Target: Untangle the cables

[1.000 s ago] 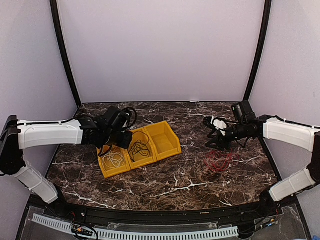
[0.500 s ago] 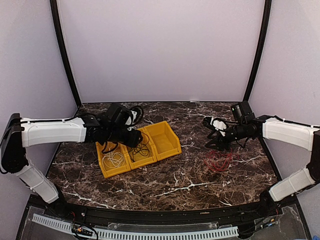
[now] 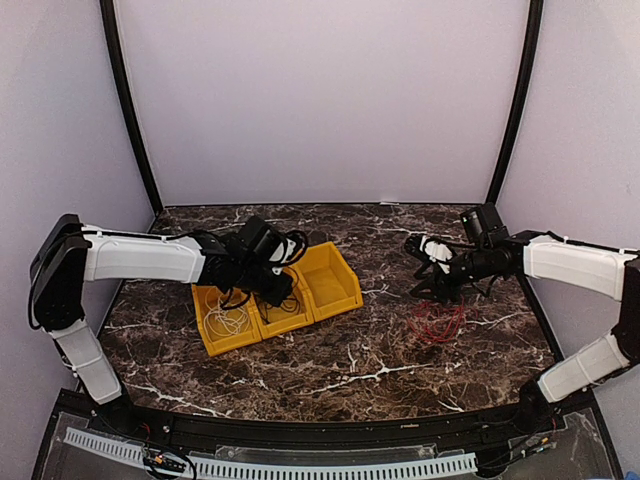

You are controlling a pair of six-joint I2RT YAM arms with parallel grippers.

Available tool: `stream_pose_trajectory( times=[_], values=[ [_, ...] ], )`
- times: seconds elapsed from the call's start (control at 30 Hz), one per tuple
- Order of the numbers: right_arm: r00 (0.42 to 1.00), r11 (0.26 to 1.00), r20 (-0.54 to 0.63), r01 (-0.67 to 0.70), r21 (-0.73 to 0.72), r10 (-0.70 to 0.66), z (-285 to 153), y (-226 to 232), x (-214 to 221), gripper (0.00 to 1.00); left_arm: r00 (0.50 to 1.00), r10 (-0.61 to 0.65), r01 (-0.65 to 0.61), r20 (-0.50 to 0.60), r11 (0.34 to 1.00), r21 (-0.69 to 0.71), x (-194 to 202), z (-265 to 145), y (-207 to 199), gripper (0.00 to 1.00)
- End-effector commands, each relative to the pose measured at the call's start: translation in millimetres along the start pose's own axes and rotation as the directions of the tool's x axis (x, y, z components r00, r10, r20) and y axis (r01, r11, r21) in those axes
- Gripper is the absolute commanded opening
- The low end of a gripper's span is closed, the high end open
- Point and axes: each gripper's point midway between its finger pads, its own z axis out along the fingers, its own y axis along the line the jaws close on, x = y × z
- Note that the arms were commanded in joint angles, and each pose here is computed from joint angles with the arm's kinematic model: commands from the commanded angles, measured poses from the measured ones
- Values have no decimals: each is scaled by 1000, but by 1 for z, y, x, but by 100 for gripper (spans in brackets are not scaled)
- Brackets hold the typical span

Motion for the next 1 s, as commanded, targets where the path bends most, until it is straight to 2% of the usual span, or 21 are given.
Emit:
stream_pose_trajectory(
  times=[0.0,0.03,0.1,0.2,0.4,0.5,0.53,0.6,0.73,0.87,0.97],
  values=[
    [1000,1000,-10,1,5,-1,1,-2,3,50,999,26,-24,32,998,-57,-17,-3,8,6],
    [1000,1000,-10,1,5,-1,1,-2,3,50,999,16,-14,34,998,-57,-16,-4,9,1],
    [1000,1000,-10,3,7,-3,1,-3,2,50,999,0,3,48,998,-65,-15,-8,11,0],
    [1000,1000,-10,4,6,-4,1,-2,2,50,999,-19,23,45,997,-72,-8,-8,14,0],
    [1000,1000,-11,4,5,-4,1,-2,2,50,998,-55,52,-36,996,-78,14,1,15,0],
    [1000,1000,-7,6,8,-6,0,-2,1,50,997,-71,69,-19,994,-80,10,-6,16,2],
    [1000,1000,-8,5,8,-4,0,-2,2,50,997,-76,75,-14,993,-87,9,-8,17,4],
    [1000,1000,-7,4,4,-4,0,-2,1,50,997,-73,74,10,991,-109,3,-16,22,21],
    [1000,1000,-7,3,0,-3,1,-1,1,50,998,-17,24,61,994,-110,-9,-33,23,42],
    [1000,1000,-8,4,-2,-4,1,-1,2,50,995,39,-32,91,997,-70,-14,-37,16,52],
    [1000,1000,-12,1,-2,-1,2,-2,3,50,993,84,-83,84,996,-15,-13,-29,5,53]
  ],
)
